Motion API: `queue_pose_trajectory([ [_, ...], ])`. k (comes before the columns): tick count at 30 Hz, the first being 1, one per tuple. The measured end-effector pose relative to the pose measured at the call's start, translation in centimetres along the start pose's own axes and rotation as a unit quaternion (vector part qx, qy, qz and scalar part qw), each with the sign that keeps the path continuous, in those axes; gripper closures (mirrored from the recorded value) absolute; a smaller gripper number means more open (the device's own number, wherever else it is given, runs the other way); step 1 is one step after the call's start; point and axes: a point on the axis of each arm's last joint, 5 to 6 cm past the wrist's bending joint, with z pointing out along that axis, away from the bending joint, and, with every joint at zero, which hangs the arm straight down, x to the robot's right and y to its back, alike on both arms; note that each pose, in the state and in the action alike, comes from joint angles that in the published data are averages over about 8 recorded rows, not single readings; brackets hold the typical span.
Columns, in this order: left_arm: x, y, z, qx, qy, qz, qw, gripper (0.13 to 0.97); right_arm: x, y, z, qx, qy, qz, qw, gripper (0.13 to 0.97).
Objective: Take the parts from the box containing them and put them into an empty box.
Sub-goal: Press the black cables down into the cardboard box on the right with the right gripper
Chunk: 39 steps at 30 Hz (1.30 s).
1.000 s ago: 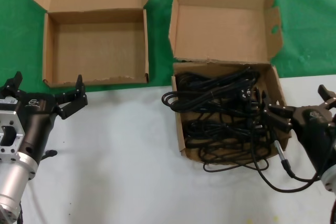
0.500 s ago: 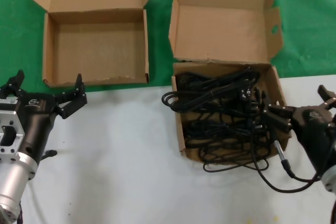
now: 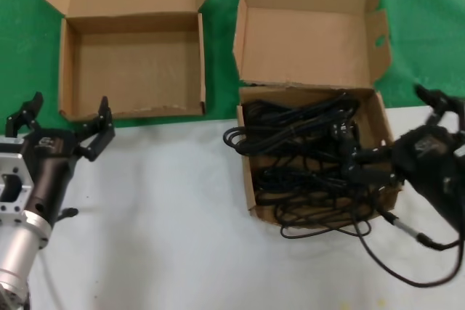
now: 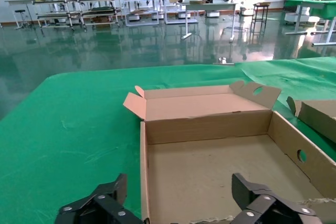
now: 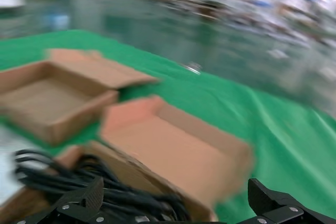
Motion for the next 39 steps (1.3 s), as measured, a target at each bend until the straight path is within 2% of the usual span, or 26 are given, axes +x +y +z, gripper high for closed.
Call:
queue_pose_trajectory([
  [3, 0.0, 0.0, 0.0, 0.0, 0.0, 0.0, 1.0, 0.368, 0.7, -1.8, -0.3, 0.019, -0.06, -0.089, 0.994, 0.13],
  [6, 0.0, 0.0, 0.0, 0.0, 0.0, 0.0, 1.0, 0.413, 1.3, -3.4, -0.3, 0.039, -0.124, -0.19, 0.973, 0.13],
  [11, 0.0, 0.0, 0.0, 0.0, 0.0, 0.0, 1.0, 0.545, 2.3, -5.2, 0.8, 0.055, -0.213, -0.336, 0.916, 0.13],
  [16, 0.0, 0.0, 0.0, 0.0, 0.0, 0.0, 1.0, 0.644, 3.2, -6.5, 3.3, 0.046, -0.273, -0.43, 0.859, 0.13],
  [19, 0.0, 0.0, 0.0, 0.0, 0.0, 0.0, 1.0, 0.712, 3.6, -7.1, 5.1, 0.038, -0.297, -0.466, 0.833, 0.13],
  [22, 0.0, 0.0, 0.0, 0.0, 0.0, 0.0, 1.0, 0.781, 3.6, -7.5, 6.9, 0.034, -0.315, -0.488, 0.813, 0.141],
  [29, 0.0, 0.0, 0.0, 0.0, 0.0, 0.0, 1.0, 0.869, 3.2, -8.1, 10.4, 0.035, -0.341, -0.508, 0.79, 0.175],
  [32, 0.0, 0.0, 0.0, 0.0, 0.0, 0.0, 1.0, 0.898, 3.0, -8.2, 11.5, 0.037, -0.346, -0.51, 0.786, 0.175],
  [39, 0.0, 0.0, 0.0, 0.0, 0.0, 0.0, 1.0, 0.924, 2.9, -8.2, 13.5, 0.041, -0.349, -0.512, 0.784, 0.272],
])
